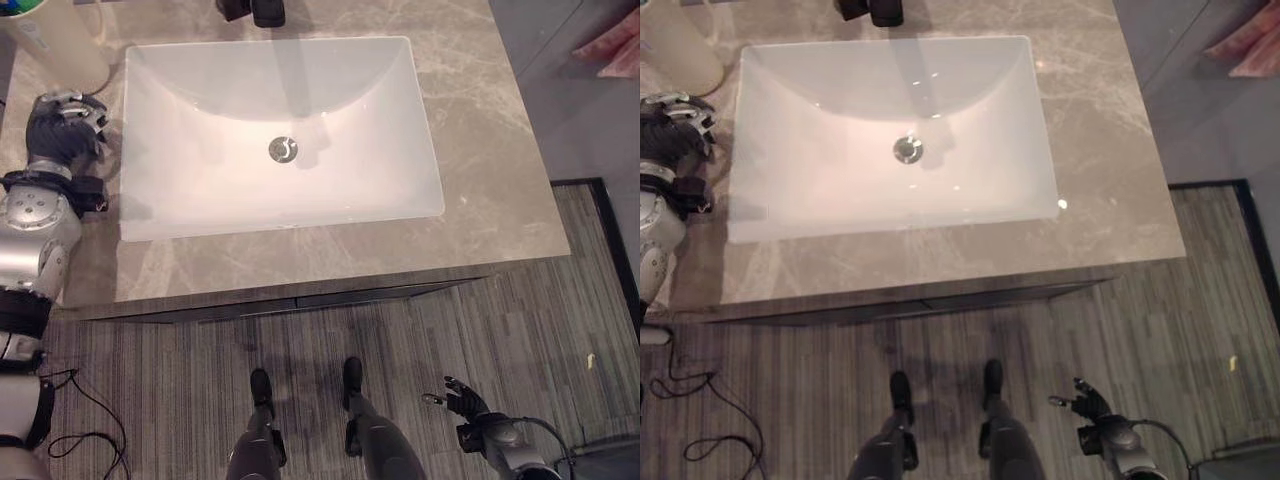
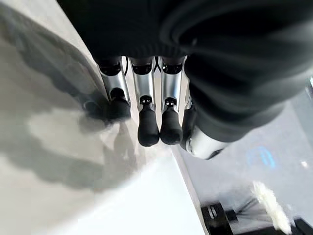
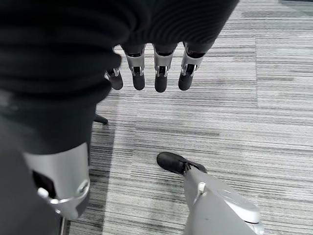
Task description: Put brush and paste in cup on sink, flatten towel.
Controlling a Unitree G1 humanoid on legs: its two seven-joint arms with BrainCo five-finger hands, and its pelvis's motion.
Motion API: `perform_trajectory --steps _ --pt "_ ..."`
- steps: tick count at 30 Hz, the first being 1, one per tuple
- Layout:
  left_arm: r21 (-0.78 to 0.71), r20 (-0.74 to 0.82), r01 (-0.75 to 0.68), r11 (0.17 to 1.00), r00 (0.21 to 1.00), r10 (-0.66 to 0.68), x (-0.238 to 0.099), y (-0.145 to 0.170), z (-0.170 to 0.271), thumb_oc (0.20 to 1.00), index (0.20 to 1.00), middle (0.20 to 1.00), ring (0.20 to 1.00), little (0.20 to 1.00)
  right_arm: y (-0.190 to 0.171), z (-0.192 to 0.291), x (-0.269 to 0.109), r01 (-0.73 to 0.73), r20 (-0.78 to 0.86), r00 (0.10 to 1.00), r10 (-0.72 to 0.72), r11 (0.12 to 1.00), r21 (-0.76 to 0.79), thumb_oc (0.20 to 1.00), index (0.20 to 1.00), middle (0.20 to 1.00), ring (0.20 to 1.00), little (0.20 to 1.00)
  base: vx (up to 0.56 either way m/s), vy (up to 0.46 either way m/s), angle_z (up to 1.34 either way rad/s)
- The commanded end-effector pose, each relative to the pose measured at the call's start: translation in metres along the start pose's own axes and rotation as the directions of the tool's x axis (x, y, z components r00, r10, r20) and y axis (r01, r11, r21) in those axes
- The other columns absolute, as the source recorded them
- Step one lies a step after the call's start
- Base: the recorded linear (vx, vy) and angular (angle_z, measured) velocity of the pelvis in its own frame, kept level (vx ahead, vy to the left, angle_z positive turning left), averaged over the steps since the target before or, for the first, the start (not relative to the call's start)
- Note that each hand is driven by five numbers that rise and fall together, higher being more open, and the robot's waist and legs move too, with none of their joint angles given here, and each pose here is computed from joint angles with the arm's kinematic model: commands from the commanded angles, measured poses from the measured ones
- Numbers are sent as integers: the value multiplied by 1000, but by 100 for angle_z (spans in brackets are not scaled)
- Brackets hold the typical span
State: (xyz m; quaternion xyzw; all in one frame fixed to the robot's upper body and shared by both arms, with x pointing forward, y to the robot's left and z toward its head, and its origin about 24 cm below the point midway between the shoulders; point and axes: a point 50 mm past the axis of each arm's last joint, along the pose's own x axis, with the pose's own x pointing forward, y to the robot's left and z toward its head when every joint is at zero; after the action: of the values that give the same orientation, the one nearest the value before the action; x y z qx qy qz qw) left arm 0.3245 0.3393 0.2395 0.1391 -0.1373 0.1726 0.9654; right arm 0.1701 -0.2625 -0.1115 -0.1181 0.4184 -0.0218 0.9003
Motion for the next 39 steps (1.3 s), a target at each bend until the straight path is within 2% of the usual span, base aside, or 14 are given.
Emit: perform_trajectory --steps 1,8,12,18,24,39 --pt "63 -37 -65 996 997 68 -2 26 -6 200 200 200 200 200 -23 -6 -5 80 -13 997 -80 997 13 1000 1000 1000 1000 1000 -13 6 3" --pt "58 -69 -161 985 984 165 1 43 -11 200 200 200 200 200 -21 -6 -5 72 -14 997 -72 997 -3 1000 1000 1000 1000 1000 -16 6 3" --pt "34 -42 -210 977 977 211 15 45 4 200 200 200 200 200 -18 1 -2 56 1 998 -56 998 -17 1000 1000 1000 1000 1000 -31 9 -1" --pt "37 -48 -216 976 975 218 27 42 13 200 200 200 200 200 -16 0 -2 50 0 999 -50 999 -18 1000 1000 1000 1000 1000 0 0 1" --pt "132 11 -227 965 974 227 46 34 47 200 200 200 200 200 -8 11 -2 22 57 998 -21 1000 -21 1000 1000 1000 1000 1000 -3 -4 -2" --pt "155 17 -295 943 955 296 56 40 67 200 200 200 200 200 3 4 -4 -7 51 999 7 1000 -3 1000 1000 1000 1000 1000 0 0 0"
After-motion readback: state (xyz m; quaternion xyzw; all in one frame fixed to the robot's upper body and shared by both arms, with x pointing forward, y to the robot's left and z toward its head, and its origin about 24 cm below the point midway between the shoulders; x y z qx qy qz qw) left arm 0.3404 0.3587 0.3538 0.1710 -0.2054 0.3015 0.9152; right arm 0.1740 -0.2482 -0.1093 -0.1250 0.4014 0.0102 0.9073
